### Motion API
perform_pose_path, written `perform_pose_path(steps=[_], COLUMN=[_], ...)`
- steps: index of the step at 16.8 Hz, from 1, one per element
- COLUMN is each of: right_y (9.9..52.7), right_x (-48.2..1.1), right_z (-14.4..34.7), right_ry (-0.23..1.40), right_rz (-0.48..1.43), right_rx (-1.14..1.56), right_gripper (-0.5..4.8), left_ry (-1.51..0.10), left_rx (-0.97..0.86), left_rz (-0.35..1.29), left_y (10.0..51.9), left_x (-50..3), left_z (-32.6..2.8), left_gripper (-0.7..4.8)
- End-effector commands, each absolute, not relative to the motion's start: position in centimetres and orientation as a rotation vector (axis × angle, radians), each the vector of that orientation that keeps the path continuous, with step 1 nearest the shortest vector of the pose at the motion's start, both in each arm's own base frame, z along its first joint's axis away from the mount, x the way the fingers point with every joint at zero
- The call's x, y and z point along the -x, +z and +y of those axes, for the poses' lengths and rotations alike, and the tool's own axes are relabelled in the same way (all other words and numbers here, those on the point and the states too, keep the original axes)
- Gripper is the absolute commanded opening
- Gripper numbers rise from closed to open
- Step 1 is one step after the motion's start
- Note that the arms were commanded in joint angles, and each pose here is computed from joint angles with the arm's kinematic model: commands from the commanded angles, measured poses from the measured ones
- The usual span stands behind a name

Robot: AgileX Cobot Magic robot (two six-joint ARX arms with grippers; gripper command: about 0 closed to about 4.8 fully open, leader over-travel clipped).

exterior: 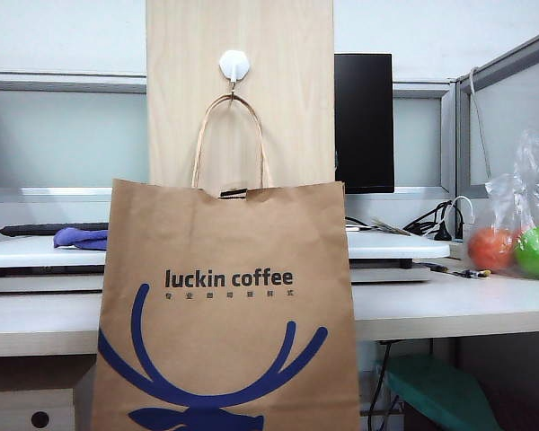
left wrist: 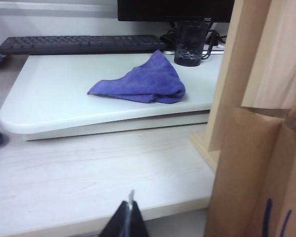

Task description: Pick up the paper bag and hang it on the hook.

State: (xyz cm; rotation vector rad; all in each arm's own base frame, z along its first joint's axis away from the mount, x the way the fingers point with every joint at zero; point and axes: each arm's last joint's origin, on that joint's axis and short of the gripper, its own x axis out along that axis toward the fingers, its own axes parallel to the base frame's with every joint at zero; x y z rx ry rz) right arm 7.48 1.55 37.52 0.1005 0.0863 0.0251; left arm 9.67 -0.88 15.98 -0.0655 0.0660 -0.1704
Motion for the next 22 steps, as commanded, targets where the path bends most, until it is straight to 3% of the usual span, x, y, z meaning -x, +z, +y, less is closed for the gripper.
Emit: perform_pose_path(steps=[1, 7, 10, 17, 22], right_y=[32.7, 23.0, 20.1, 16.7, 16.7], right_x=[-9.3, -10.4, -10.3, -10.2, -10.1], right_z=[0.5, -0.7, -0.7, -0.7, -0.6], right_ry=[0.276, 0.031, 0.004, -0.016, -0.012], right_rz=[-0.039, 0.037, 0.025, -0.013, -0.018], right_rx=[-0.097, -0.112, -0.103, -0.073, -0.036], right_gripper=[-0.01, -0.01, -0.01, -0.01, -0.01], left_ry=[-0.163, -0.167, -0.167, -0.167, -0.167], left_rx=[0.062, 0.062, 0.062, 0.062, 0.062], left_rz=[0.052, 0.052, 0.052, 0.052, 0.052], left_y=[16.1, 16.1, 16.1, 16.1, 16.1], left_x=[-9.7, -9.7, -9.7, -9.7, -9.7], left_z=[-0.9, -0.9, -0.9, -0.9, -0.9], left_gripper=[-0.05, -0.06, -0.05, -0.05, -0.06])
